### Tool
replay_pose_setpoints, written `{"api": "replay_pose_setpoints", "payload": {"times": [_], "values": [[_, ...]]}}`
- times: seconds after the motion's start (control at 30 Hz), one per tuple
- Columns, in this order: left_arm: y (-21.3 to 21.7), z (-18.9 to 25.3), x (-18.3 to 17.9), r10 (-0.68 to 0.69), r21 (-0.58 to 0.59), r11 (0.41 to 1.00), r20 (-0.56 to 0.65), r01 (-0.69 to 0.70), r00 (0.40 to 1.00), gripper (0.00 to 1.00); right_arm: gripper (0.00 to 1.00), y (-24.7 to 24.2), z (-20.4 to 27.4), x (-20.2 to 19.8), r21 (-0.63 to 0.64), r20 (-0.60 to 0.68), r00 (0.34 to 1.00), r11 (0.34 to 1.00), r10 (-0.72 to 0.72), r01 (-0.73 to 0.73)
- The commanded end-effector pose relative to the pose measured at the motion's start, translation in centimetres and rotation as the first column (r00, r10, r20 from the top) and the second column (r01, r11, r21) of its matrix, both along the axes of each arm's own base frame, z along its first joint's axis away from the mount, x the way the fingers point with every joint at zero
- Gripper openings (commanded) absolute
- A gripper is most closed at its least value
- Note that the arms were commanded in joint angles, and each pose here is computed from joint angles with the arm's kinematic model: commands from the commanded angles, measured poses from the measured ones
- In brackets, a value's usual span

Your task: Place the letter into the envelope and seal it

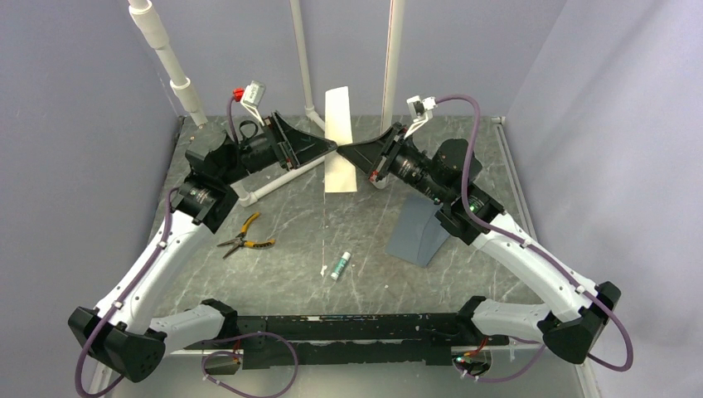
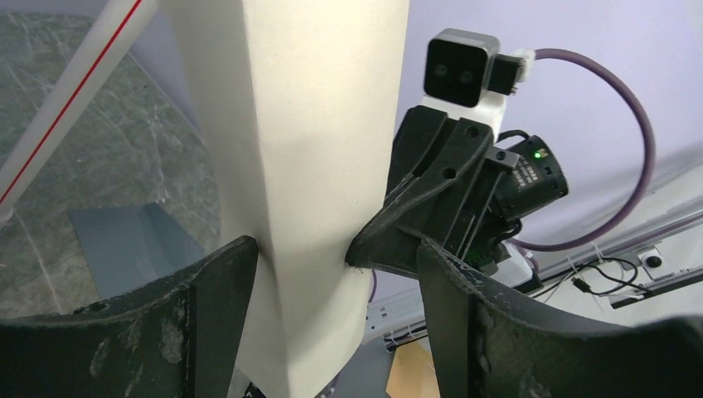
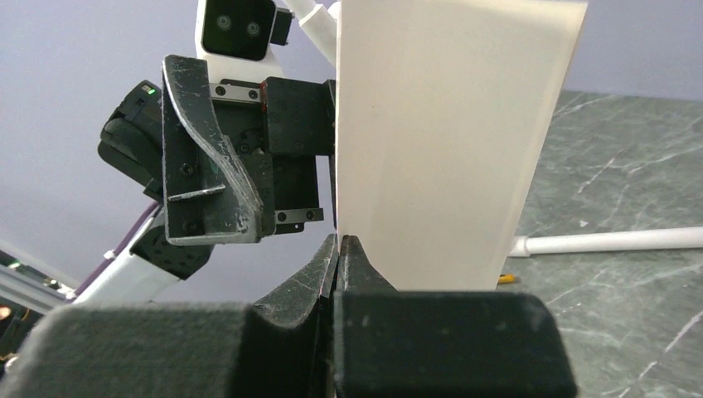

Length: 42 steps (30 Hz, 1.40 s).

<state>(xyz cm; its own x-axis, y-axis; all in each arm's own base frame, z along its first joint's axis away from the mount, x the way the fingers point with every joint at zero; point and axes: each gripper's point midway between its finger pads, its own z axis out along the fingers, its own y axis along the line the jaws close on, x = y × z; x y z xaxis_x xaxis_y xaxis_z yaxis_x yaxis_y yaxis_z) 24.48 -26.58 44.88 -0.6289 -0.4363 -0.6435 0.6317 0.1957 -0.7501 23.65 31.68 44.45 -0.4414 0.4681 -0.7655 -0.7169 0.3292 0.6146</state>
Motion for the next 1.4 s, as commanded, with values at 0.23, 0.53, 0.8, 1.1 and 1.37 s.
{"api": "replay_pose_setpoints", "payload": {"times": [0.23,0.53,0.8,1.1,1.37], "values": [[0.4,1.9,-1.4,-0.017,-0.059,0.998,0.066,0.021,0.998,0.66,0.0,-0.4,0.7,0.2,0.118,-0.042,0.999,0.993,0.006,-0.001],[0.8,2.6,-1.4,0.013,-0.078,0.997,0.09,-0.006,0.996,0.62,0.0,-1.9,-1.1,2.3,0.169,-0.157,0.988,0.985,0.01,0.016],[0.5,1.8,-0.5,0.022,-0.056,0.998,0.074,-0.018,0.997,0.6,0.0,-1.8,-0.4,1.4,0.207,-0.1,0.991,0.976,0.094,-0.071],[1.1,-0.8,1.6,0.127,0.039,0.991,0.029,-0.128,0.992,0.73,0.0,-2.2,1.2,-0.1,0.216,0.001,0.992,0.969,0.123,-0.121],[0.0,0.7,0.3,0.01,-0.019,1.0,0.066,-0.008,0.998,0.66,0.0,-1.1,0.7,-0.2,0.216,-0.011,0.982,0.959,0.19,-0.184]]}}
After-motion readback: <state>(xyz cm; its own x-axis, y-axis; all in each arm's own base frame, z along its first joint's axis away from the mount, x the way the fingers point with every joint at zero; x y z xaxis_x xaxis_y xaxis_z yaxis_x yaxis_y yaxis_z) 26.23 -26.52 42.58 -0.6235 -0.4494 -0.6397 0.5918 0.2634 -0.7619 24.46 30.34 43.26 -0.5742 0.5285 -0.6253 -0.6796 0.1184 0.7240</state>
